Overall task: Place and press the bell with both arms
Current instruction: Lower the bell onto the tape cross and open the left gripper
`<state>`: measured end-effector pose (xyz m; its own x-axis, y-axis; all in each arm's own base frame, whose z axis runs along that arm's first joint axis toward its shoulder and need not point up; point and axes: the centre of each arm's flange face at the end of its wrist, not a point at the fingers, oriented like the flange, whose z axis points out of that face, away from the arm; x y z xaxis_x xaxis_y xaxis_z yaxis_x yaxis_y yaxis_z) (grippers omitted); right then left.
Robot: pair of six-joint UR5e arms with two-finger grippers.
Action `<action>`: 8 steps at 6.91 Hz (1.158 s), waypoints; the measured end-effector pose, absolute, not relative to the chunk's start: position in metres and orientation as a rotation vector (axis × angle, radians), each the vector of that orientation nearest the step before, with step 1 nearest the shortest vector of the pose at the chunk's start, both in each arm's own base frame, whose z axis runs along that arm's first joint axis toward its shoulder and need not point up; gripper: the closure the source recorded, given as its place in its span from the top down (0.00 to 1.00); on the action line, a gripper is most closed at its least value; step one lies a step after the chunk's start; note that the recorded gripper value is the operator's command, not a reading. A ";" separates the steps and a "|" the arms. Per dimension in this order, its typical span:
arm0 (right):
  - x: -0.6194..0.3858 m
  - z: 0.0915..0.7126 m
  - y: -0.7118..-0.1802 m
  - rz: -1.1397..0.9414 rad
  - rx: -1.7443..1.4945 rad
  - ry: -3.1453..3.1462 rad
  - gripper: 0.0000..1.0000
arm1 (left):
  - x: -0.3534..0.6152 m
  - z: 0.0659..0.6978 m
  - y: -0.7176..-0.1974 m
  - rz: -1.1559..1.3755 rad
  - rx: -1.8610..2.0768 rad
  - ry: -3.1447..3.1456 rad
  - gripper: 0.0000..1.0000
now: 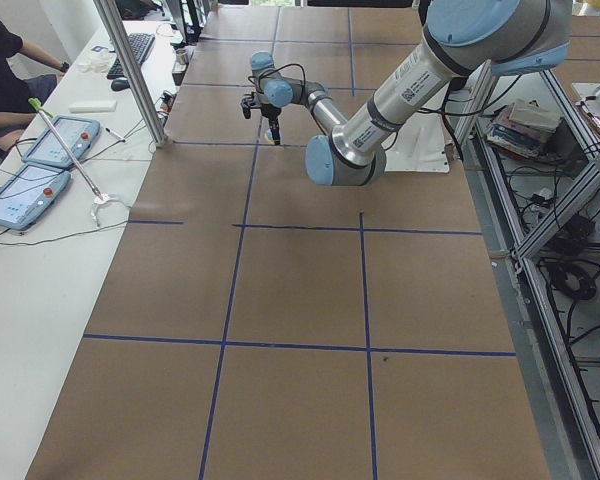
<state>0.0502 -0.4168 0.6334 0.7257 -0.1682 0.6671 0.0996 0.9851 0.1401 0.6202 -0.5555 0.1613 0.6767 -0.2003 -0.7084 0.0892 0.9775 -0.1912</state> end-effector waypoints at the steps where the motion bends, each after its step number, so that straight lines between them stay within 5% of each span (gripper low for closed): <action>1: 0.050 0.633 -0.417 -0.148 0.097 -0.744 1.00 | 0.633 0.162 -0.563 -0.174 -0.135 0.815 0.07; 2: 0.050 0.633 -0.417 -0.149 0.097 -0.744 1.00 | 0.640 0.164 -0.565 -0.177 -0.131 0.814 0.09; 4: 0.049 0.634 -0.417 -0.152 0.096 -0.743 1.00 | 0.645 0.168 -0.564 -0.176 -0.129 0.810 0.77; 5: 0.048 0.634 -0.417 -0.153 0.095 -0.743 1.00 | 0.645 0.168 -0.564 -0.174 -0.129 0.811 0.95; 8: 0.048 0.634 -0.417 -0.154 0.094 -0.741 1.00 | 0.648 0.166 -0.560 -0.173 -0.130 0.813 1.00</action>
<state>0.0479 -0.4171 0.6339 0.7269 -0.1733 0.6645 0.1066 0.9844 0.1401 0.6480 -0.5604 0.1659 0.6747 -0.2030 -0.7097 0.1032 0.9780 -0.1815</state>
